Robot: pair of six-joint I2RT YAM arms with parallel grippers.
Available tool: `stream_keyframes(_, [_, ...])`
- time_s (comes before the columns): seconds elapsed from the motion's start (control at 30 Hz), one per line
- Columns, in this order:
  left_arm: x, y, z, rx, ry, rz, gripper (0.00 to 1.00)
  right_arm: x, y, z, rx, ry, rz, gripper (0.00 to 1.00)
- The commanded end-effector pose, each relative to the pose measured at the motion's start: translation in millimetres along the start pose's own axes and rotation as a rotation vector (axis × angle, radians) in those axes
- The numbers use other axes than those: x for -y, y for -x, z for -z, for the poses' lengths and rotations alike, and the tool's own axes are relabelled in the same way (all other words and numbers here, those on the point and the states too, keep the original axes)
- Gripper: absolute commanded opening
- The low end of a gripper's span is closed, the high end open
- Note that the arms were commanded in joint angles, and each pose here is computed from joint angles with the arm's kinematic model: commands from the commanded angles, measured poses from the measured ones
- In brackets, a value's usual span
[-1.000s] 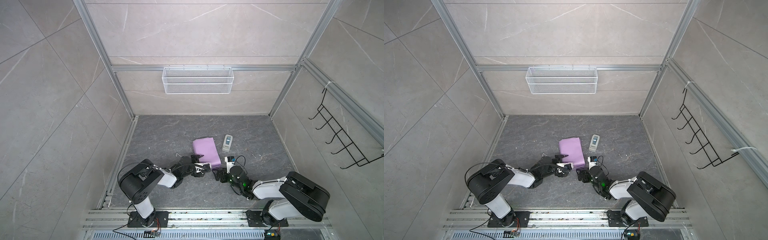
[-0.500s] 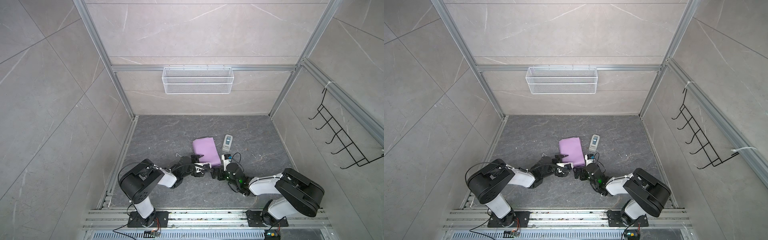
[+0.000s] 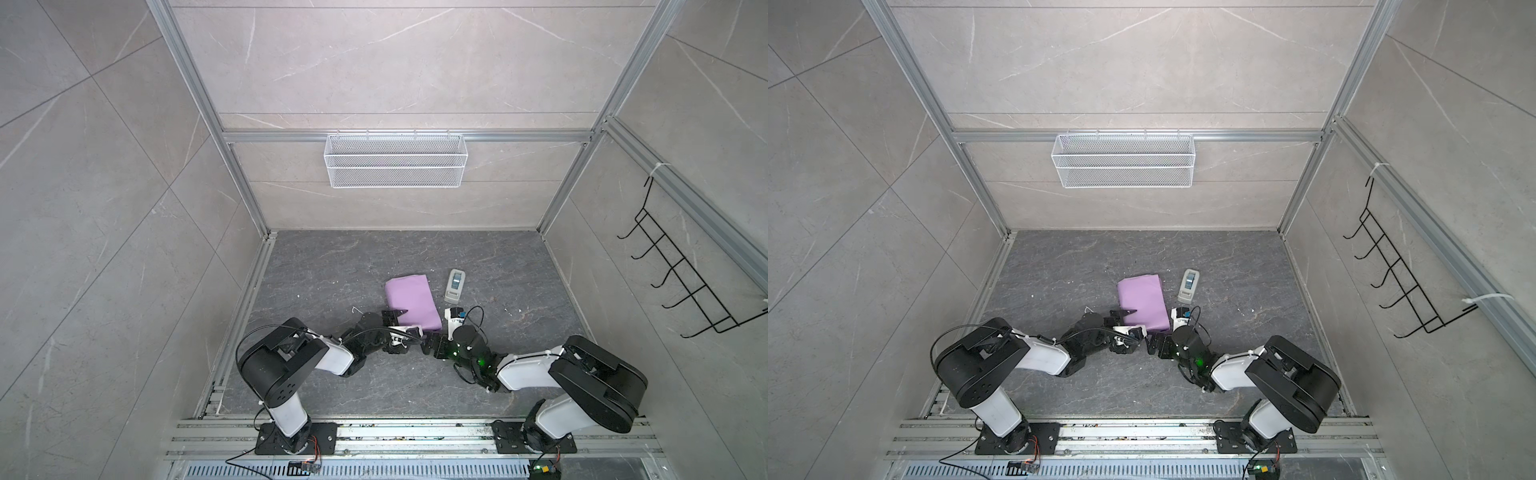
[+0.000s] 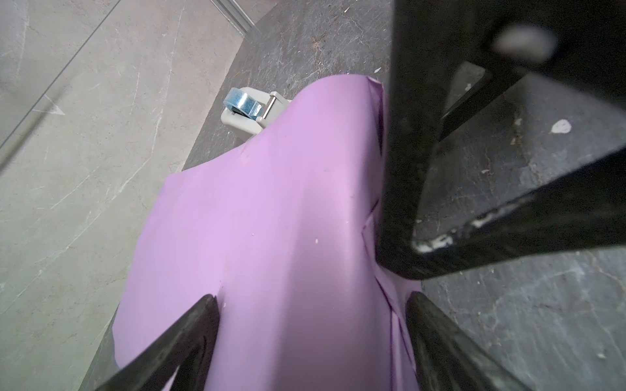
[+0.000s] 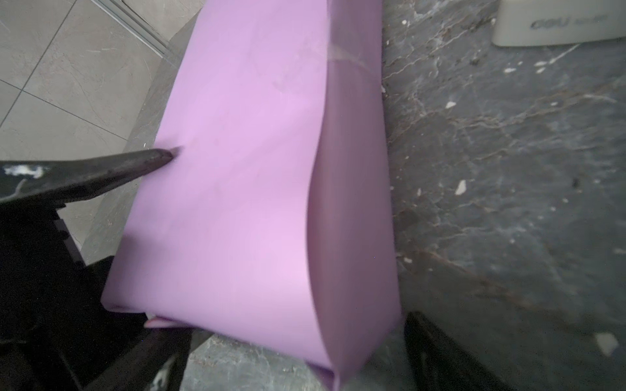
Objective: Wrap the gift box in paper
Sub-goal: 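Release the flap with the right gripper and reach toward the white tape dispenser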
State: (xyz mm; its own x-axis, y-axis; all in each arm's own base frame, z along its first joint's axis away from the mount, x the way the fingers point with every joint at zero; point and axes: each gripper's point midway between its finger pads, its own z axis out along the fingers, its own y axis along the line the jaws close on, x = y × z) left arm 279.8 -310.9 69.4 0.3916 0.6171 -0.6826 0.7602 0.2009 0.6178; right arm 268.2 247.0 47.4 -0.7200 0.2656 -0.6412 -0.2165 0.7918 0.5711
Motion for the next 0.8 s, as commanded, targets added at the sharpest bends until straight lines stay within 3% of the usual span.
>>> stream_keyframes(0.0, [6, -11, 0, -0.025, -0.021, 0.032, 0.87, -1, 4, 9, 0.012, -0.001, -0.026, 1.00])
stream_keyframes(0.23, [6, -11, 1, -0.027, -0.017, 0.033, 0.86, 6, 8, 36, -0.012, -0.051, 0.013, 0.99])
stream_keyframes(0.43, [7, -12, 0, -0.026, -0.024, 0.036, 0.85, 12, 44, 59, -0.045, -0.080, 0.015, 0.98])
stream_keyframes(0.63, [8, -13, 0, -0.031, -0.029, 0.036, 0.85, 28, 83, 64, -0.125, -0.117, -0.041, 0.96])
stream_keyframes(0.77, [9, -14, 0, -0.034, -0.033, 0.039, 0.85, 42, 108, 59, -0.142, -0.070, -0.152, 0.94])
